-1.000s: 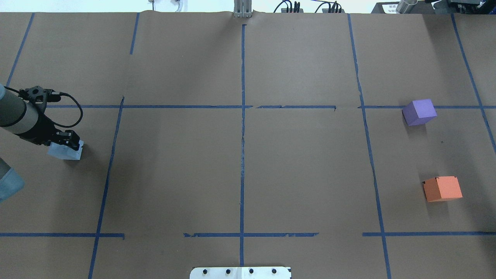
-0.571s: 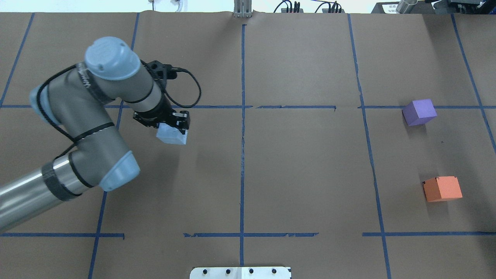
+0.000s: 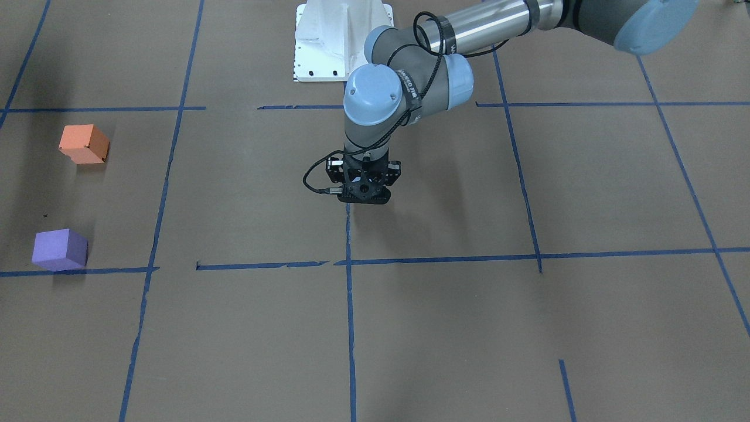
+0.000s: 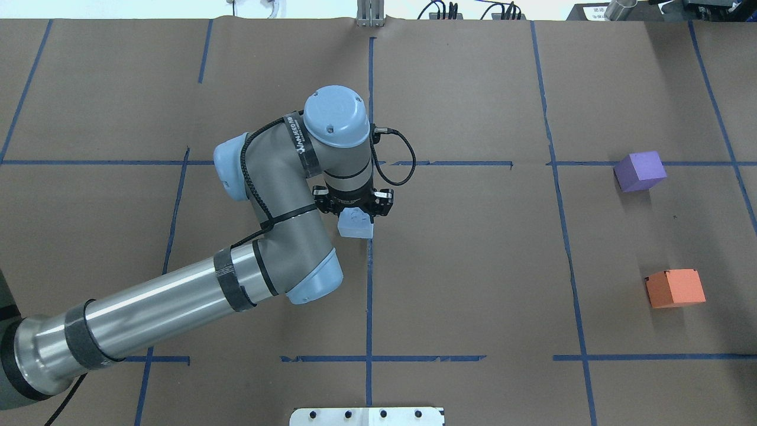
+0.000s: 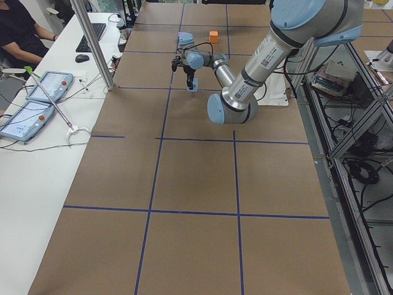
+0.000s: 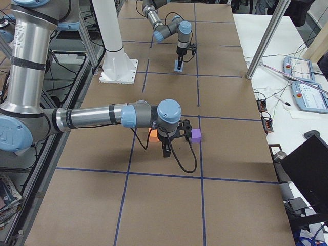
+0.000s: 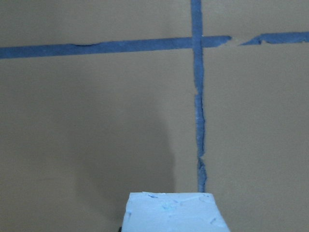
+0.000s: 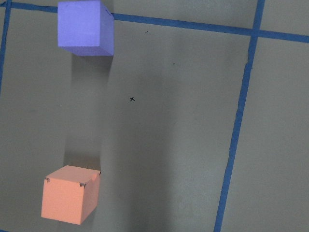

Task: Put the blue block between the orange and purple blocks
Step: 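Carry the light blue cube with the left gripper to the table center, then lower the light blue cube and open the left gripper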

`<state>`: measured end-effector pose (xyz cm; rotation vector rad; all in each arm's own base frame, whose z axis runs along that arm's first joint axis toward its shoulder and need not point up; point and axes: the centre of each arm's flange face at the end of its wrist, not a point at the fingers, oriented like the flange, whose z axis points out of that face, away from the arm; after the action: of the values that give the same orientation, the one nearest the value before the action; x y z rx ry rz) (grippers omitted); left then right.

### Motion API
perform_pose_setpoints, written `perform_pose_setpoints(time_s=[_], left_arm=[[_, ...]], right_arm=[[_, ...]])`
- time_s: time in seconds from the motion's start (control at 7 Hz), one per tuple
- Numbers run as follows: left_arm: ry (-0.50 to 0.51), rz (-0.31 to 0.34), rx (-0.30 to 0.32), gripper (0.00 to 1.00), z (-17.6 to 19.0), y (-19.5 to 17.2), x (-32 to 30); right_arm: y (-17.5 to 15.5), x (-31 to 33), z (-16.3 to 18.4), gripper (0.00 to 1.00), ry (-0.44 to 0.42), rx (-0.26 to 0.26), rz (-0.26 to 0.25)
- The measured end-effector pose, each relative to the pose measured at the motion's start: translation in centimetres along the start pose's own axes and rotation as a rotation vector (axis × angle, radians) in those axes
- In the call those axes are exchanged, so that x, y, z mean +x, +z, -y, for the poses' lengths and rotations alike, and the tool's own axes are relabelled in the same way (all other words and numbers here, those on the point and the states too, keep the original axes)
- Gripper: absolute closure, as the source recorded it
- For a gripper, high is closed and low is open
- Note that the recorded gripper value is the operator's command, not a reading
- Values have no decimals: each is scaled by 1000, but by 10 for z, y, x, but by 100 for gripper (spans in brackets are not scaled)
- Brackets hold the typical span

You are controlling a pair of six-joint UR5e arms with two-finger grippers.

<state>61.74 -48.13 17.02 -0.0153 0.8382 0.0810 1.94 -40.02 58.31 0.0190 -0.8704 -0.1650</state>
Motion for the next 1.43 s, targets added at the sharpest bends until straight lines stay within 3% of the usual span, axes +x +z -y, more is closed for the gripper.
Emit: perform_pose_setpoints(time_s=[0.14,0.29,0.43,0.57,0.71,0.86,1.14,1.43], left_arm=[[2,5,-3,82,1,9,7],[3,5,-3,69,2,14,12],[5,6,-4,49,1,17,14],[7,5,-5,10,0,18,17],[9,5,-4,2,0,18,19],[10,9,0,0,0,19,20],[17,13,20,0,-1,19,23],[15,-50,76,0,4,-10,29]], right_arm=[[2,2,0,0,4,-4,2],[2,3,0,0,4,-4,1],[3,3,0,0,5,-5,0],[2,3,0,0,7,-4,1],[2,2,0,0,6,-3,2],[1,1,1,0,4,-2,2],[-1,-3,5,0,-2,5,12],[-8,-15,20,0,-7,22,36]])
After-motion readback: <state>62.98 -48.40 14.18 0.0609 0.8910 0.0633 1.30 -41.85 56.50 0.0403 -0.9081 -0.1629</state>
